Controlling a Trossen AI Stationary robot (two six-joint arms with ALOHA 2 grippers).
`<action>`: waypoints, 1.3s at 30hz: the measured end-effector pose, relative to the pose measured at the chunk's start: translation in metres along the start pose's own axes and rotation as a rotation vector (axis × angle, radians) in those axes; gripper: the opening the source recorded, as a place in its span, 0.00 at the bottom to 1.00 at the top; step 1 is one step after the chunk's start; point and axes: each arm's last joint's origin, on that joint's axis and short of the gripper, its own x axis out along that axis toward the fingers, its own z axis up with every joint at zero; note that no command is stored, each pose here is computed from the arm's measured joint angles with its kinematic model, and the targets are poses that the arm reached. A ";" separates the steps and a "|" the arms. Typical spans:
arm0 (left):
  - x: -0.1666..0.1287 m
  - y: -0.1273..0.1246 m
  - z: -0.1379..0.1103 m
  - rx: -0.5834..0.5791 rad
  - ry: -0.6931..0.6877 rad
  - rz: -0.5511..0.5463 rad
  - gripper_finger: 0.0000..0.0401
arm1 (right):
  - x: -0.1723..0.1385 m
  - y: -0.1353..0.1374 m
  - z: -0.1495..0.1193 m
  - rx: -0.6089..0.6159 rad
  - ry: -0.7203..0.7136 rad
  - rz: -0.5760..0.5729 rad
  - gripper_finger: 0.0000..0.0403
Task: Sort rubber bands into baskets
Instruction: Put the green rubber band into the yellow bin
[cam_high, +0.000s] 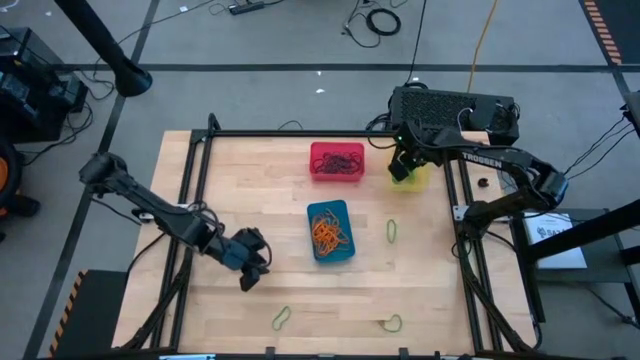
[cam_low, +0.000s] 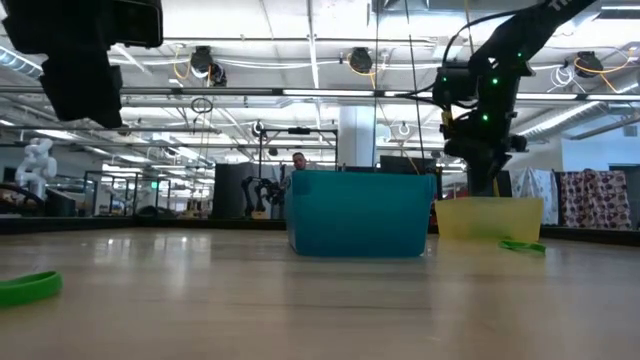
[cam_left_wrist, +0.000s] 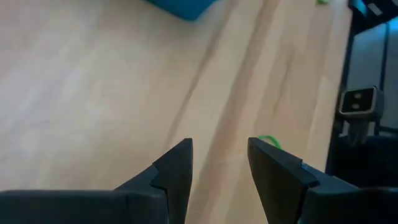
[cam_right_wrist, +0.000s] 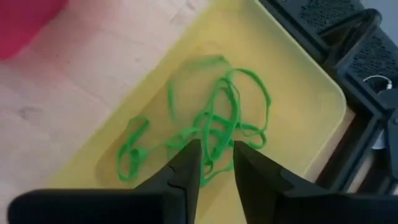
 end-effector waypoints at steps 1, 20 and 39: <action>0.003 -0.003 -0.001 0.006 0.000 -0.010 0.40 | 0.000 0.000 0.000 0.001 0.003 0.009 0.22; 0.072 -0.043 -0.068 0.287 0.167 -0.151 0.40 | -0.088 0.067 0.021 -0.131 -0.254 0.728 0.40; 0.124 -0.056 -0.108 1.013 -0.096 -0.203 0.40 | -0.178 0.229 -0.109 -0.277 -0.316 1.016 0.30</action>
